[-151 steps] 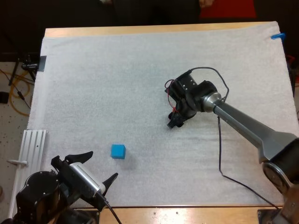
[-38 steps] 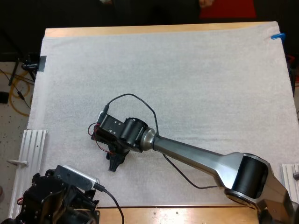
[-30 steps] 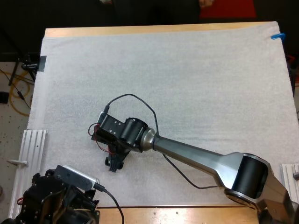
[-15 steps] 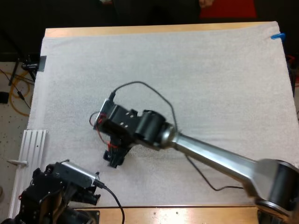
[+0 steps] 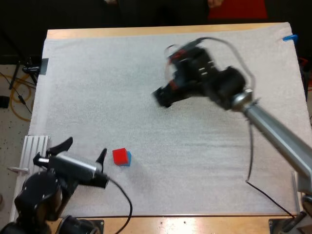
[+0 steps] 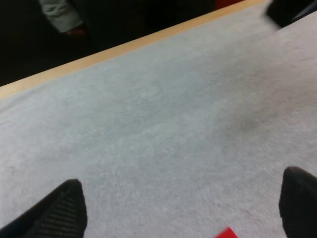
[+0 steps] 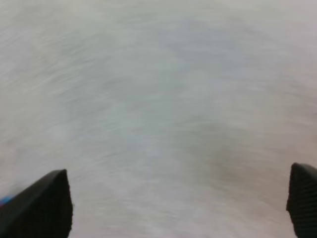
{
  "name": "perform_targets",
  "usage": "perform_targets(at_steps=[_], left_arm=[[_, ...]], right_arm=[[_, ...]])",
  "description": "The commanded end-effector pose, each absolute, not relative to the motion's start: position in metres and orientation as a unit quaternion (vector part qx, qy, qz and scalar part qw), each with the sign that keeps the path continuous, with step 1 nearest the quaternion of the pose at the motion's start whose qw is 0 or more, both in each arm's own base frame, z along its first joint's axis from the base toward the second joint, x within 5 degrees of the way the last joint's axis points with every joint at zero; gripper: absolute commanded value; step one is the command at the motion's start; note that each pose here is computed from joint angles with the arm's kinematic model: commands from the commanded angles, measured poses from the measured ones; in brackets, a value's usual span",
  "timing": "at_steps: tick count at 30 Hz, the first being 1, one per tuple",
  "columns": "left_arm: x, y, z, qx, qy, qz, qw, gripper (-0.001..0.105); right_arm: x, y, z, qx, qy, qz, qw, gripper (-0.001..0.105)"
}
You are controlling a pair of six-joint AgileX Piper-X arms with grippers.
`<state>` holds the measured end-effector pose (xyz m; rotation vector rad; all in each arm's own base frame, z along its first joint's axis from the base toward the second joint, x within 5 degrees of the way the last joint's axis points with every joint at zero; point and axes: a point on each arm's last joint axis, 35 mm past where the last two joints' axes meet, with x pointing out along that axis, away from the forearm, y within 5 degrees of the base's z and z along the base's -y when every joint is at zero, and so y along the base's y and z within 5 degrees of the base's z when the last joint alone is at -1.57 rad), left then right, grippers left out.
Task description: Stack red cube on blue cube
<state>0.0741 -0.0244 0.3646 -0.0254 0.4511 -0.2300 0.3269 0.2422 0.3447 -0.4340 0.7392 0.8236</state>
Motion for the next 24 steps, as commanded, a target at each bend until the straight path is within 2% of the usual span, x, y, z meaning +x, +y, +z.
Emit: perform_targets(at_steps=[1, 7, 14, 19, 24], left_arm=[[0.085, -0.025, 0.367, -0.012, 0.216, -0.098, 0.971, 0.076], [0.115, -0.023, 0.37, -0.018, 0.201, -0.087, 0.976, 0.076], [0.129, -0.011, 0.373, -0.035, 0.185, -0.05, 0.981, 0.076], [0.129, -0.011, 0.373, -0.035, 0.184, -0.048, 0.981, 0.076], [0.121, -0.01, 0.373, -0.04, 0.187, -0.048, 0.98, 0.076]], right_arm=[[0.328, 0.216, 0.358, -0.186, 0.334, 0.368, 0.848, 0.085], [0.322, 0.128, 0.36, -0.152, 0.342, 0.279, 0.884, 0.085], [0.259, 0.041, 0.37, -0.137, 0.32, 0.182, 0.92, 0.085], [0.202, 0.011, 0.374, -0.133, 0.282, 0.129, 0.941, 0.085], [0.147, 0.004, 0.374, -0.135, 0.232, 0.105, 0.958, 0.085]])
